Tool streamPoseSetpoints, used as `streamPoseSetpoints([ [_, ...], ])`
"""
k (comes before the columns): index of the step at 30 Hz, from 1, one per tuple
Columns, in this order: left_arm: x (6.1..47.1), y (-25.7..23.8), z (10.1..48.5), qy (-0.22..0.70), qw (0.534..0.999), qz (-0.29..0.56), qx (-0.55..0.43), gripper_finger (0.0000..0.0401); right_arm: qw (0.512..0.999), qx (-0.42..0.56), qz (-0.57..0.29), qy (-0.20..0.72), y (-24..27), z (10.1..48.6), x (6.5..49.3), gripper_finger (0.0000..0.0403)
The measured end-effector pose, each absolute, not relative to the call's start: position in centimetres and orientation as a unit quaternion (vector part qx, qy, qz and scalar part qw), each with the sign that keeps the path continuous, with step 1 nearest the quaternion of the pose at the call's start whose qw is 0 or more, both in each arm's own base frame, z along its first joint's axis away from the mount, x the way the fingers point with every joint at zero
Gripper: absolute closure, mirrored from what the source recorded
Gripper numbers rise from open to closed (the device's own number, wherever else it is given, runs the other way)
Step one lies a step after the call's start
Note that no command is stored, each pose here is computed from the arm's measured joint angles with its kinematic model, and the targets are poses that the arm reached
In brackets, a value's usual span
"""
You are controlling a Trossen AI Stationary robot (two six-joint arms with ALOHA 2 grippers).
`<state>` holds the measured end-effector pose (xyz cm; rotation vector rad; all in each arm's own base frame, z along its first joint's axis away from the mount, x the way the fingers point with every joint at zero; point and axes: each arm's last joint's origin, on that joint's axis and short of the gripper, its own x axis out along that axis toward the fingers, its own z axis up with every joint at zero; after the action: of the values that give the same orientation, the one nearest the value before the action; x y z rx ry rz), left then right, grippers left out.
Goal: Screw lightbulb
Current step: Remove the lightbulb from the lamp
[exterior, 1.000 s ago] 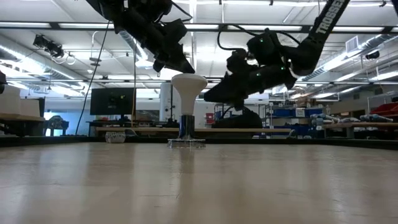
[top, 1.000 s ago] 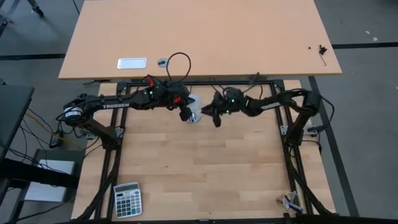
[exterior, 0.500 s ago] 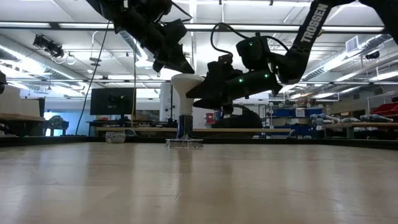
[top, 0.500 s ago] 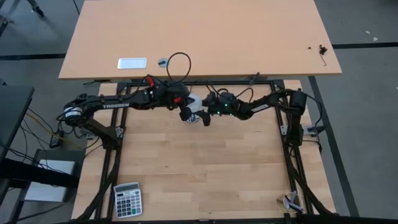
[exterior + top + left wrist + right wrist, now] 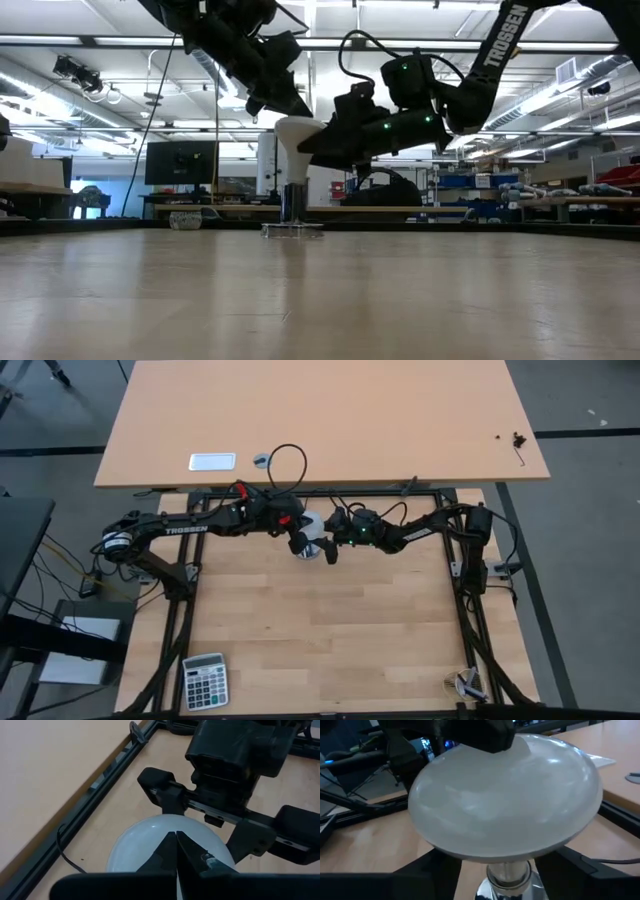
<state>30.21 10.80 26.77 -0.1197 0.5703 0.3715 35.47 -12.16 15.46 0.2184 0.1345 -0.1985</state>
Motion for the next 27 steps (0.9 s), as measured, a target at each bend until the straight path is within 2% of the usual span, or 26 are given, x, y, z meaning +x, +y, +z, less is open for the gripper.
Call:
streamPoseSetpoints([
  [5,30.3,10.8,26.9,0.275,0.942,0.182,-0.058,0.0401,0.988,0.111,-0.087,0.064,-12.1,16.0,35.3,0.0177],
  [16,30.4,10.9,27.2,0.264,0.946,0.18,-0.046,0.0401,0.988,0.103,-0.091,0.068,-12.4,17.5,34.7,0.0179],
  [27,31.0,10.9,28.3,0.199,0.967,0.155,-0.042,0.0401,0.984,0.094,-0.098,0.115,-11.9,21.8,32.1,0.018],
])
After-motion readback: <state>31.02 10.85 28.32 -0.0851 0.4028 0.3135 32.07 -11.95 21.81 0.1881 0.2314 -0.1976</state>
